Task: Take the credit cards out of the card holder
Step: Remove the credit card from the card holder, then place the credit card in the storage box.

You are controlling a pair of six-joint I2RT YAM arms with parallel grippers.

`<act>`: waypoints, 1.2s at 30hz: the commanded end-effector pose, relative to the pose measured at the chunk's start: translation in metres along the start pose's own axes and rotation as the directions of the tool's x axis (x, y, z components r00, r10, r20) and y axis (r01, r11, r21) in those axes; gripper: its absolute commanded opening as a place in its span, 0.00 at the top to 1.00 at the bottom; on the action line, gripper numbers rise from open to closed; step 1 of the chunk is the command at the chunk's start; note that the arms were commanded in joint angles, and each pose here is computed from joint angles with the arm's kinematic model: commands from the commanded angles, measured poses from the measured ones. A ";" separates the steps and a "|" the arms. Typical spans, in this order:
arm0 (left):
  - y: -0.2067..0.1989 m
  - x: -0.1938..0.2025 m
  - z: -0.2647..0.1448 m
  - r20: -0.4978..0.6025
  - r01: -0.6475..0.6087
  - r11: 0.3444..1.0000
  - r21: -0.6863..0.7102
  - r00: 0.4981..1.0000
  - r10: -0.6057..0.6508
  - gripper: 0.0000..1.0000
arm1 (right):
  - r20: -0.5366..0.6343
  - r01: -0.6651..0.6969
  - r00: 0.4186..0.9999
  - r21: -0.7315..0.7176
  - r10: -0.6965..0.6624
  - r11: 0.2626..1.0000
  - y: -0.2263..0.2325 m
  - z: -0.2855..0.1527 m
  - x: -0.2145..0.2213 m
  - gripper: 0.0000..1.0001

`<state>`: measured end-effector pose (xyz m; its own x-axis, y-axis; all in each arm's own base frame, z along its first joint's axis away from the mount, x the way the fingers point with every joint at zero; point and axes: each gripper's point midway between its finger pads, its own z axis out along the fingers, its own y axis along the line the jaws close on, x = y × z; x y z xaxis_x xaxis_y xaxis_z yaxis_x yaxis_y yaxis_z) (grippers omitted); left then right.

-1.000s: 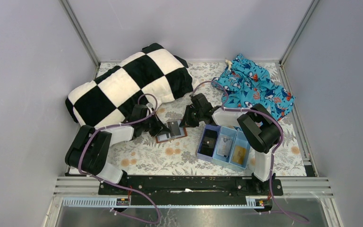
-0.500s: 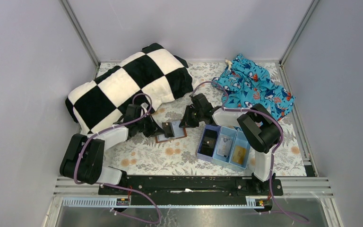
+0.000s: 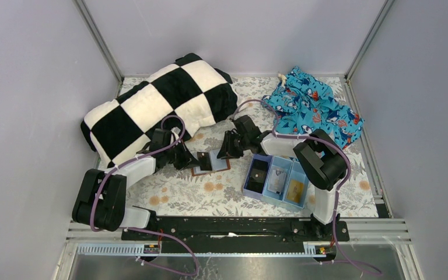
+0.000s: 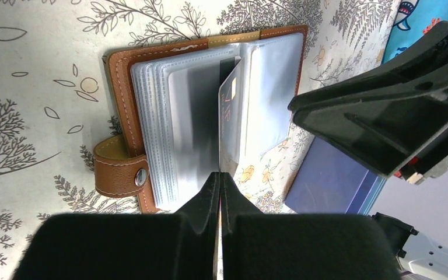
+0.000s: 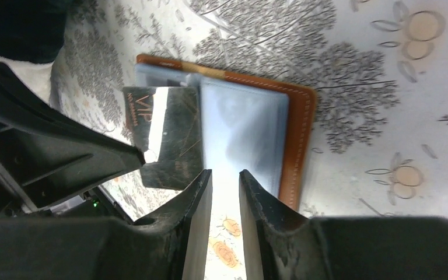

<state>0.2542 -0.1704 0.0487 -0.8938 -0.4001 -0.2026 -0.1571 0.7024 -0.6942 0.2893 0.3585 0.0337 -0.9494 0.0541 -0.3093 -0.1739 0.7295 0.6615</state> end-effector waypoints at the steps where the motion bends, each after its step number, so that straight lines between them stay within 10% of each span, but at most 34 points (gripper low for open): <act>1: -0.019 -0.016 -0.006 0.042 -0.042 0.998 0.055 0.998 0.040 1.00 | -0.030 0.060 0.998 -0.078 -0.062 0.995 0.031 0.002 0.004 0.69; 11: -0.026 -0.017 -0.002 0.027 -0.037 0.995 0.097 0.999 0.034 0.99 | -0.119 0.074 0.989 -0.098 -0.086 0.992 0.030 0.023 0.028 0.77; 21: -0.025 -0.015 0.004 0.005 -0.022 0.994 0.108 1.000 0.021 0.75 | -0.138 0.038 0.989 -0.090 -0.050 0.995 0.022 0.030 0.036 0.80; 29: -0.023 -0.017 0.011 0.003 -0.024 0.992 0.120 1.000 0.024 1.00 | -0.116 0.029 0.992 -0.141 -0.045 0.990 0.043 0.017 0.028 0.79; 36: -0.043 -0.024 -0.006 0.028 -0.064 0.986 0.152 0.998 0.060 1.00 | -0.056 0.046 0.997 -0.146 -0.055 0.988 0.054 -0.004 0.010 0.68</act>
<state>0.2613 -0.1850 0.0508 -0.9095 -0.3807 -0.1670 -0.1307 0.6432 -0.7545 0.2603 0.3936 0.0267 -0.9693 -0.0534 -0.2402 -0.2138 0.6662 0.7145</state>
